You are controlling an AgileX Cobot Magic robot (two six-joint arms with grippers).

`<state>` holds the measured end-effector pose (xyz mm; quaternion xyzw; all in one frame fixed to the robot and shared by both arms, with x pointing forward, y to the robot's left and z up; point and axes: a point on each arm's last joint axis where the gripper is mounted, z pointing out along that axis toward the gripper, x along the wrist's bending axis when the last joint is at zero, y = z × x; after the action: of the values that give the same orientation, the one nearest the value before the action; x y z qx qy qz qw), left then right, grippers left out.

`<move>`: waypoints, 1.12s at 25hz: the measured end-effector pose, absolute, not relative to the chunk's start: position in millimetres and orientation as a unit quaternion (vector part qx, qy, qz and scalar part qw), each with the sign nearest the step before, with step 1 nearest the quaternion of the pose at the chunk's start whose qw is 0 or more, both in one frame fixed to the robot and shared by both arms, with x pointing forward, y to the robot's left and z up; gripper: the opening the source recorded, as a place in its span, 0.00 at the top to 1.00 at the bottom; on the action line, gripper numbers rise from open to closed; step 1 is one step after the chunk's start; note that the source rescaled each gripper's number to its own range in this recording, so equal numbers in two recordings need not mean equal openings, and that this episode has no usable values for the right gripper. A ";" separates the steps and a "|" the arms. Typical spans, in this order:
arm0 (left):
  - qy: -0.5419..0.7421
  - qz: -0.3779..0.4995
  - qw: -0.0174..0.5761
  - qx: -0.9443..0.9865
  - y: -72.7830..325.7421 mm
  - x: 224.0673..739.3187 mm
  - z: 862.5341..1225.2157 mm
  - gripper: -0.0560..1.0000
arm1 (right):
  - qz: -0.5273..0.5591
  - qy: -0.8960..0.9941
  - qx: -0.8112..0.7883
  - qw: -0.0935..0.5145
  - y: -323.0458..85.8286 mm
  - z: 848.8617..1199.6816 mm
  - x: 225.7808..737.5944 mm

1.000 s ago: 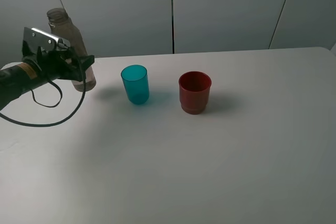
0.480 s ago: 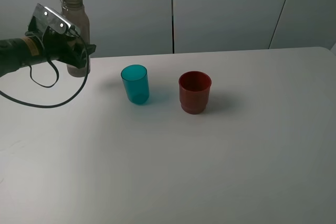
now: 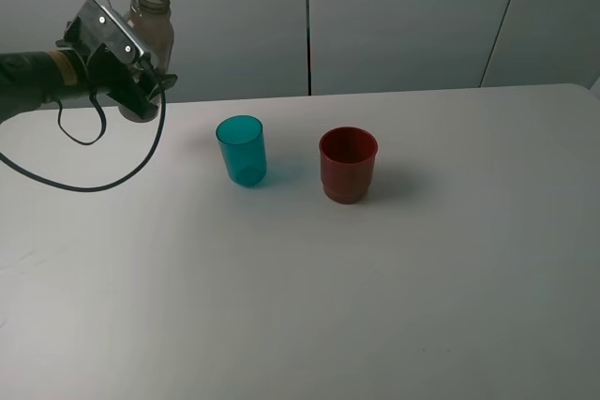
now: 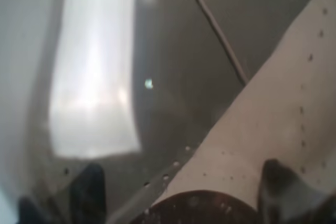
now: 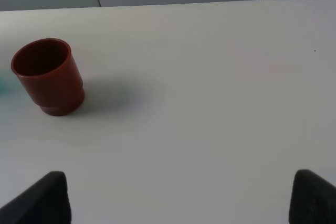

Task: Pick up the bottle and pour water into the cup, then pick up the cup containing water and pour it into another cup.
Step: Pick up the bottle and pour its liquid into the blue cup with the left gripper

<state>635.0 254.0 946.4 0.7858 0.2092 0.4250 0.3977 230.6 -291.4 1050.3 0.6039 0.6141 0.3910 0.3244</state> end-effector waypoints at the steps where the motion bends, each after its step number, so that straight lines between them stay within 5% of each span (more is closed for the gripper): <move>1: 0.200 0.428 0.389 0.791 250.8 636.2 945.5 0.94 | 0.391 0.614 0.604 0.324 -291.4 1050.3 230.6; 28: -0.018 0.472 0.263 0.841 221.1 650.0 921.4 0.94 | 0.391 0.614 0.604 0.324 -291.4 1050.3 230.6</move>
<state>650.0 221.1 921.4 0.8414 -0.0180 0.4718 0.2630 230.6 -291.4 1050.3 0.6039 0.6141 0.3910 0.3244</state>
